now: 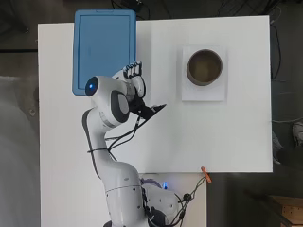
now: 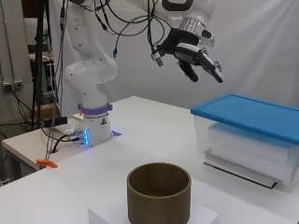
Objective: Teleoperate dual arm-hand system to remove items from a box
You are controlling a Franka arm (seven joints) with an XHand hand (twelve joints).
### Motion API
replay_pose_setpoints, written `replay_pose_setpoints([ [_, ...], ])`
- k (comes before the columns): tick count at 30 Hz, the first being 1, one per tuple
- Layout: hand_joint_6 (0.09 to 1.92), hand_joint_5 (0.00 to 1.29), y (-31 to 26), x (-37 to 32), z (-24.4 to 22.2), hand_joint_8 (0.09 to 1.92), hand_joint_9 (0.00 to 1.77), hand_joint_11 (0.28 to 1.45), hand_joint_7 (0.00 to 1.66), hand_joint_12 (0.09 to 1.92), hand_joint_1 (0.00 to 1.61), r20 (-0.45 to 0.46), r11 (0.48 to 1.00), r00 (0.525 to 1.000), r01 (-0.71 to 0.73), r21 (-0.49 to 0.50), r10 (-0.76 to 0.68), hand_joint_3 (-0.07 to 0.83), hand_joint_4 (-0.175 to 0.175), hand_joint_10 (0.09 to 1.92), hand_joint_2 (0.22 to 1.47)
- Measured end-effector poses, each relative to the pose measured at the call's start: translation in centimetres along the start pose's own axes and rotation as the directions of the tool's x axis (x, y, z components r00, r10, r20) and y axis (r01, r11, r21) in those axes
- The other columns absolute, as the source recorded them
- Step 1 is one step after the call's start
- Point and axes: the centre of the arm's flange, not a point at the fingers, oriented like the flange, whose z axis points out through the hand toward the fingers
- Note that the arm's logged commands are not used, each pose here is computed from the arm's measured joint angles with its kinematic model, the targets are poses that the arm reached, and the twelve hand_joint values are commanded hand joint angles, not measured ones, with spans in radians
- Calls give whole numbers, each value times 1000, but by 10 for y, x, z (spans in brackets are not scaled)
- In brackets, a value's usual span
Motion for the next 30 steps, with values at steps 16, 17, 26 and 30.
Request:
replay_pose_setpoints([
  [16, 87, 276, -101, 97, -24, 87, 357, 397, 337, 87, 47, 67, 988, 994, 97, -116, -90, 6, 105, 87, 889],
  [17, 87, 283, -100, 95, -22, 87, 362, 401, 342, 87, 53, 93, 986, 992, 102, -132, -91, 5, 108, 87, 887],
  [26, 87, 328, -103, 78, 11, 87, 403, 385, 394, 87, 115, 230, 978, 971, 114, -176, -72, -7, 116, 87, 863],
  [30, 87, 305, -105, 78, 16, 87, 396, 369, 391, 87, 111, 220, 979, 975, 81, -186, -39, -5, 115, 87, 859],
])
